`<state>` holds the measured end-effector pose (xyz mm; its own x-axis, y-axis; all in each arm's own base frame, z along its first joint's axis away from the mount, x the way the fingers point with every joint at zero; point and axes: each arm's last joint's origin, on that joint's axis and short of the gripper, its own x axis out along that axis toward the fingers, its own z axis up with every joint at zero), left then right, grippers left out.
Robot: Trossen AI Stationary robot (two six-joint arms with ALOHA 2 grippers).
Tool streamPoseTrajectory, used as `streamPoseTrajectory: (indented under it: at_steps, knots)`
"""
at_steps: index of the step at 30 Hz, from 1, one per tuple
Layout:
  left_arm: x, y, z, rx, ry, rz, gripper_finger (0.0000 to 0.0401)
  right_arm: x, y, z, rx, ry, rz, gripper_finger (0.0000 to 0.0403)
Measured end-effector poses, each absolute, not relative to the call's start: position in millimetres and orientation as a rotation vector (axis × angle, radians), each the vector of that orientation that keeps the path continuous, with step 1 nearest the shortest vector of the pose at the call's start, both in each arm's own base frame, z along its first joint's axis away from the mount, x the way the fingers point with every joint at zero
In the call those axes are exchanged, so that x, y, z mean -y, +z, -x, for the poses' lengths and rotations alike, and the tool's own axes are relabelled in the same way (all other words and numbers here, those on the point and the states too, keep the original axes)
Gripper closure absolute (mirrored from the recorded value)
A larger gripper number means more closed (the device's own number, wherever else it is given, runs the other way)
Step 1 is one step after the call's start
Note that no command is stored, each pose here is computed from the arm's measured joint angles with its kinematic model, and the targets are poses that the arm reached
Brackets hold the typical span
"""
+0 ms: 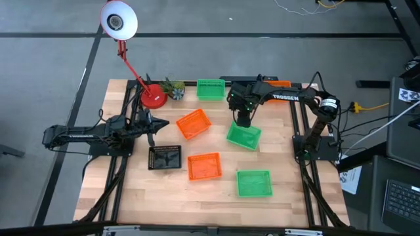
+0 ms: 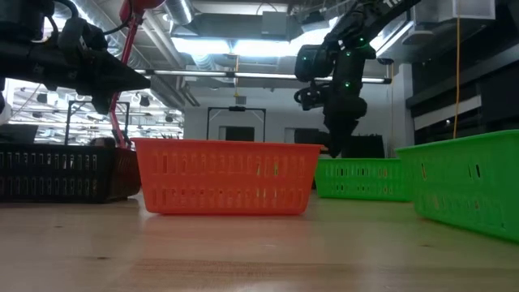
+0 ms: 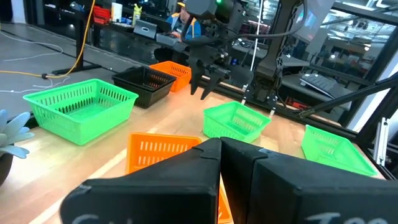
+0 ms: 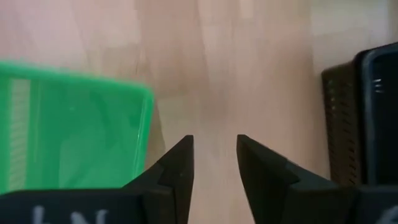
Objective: Stack baskets by color
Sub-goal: Stack the middle right black bin on top of the top black bin
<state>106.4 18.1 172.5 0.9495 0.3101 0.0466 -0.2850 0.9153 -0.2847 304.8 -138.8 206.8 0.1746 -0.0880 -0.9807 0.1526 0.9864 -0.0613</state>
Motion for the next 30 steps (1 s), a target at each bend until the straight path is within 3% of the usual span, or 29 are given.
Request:
streamPoseTrajectory:
  at_steps: [5, 15, 23, 30]
  knots:
    - [-18, 172, -106, 0.091, 0.307, 0.279, 0.0401, 138, 206, -300, -1.434, -0.115, -0.015, 0.028]
    - [-18, 173, -106, 0.092, 0.307, 0.279, 0.0401, 155, 191, -316, -1.337, -0.147, 0.045, 0.028]
    - [-18, 172, -106, 0.092, 0.307, 0.281, 0.0401, 175, 165, -321, -1.405, -0.294, 0.131, 0.028]
    - [-18, 173, -106, 0.093, 0.307, 0.281, 0.0401, 190, 165, -321, -1.354, -0.38, 0.144, 0.028]
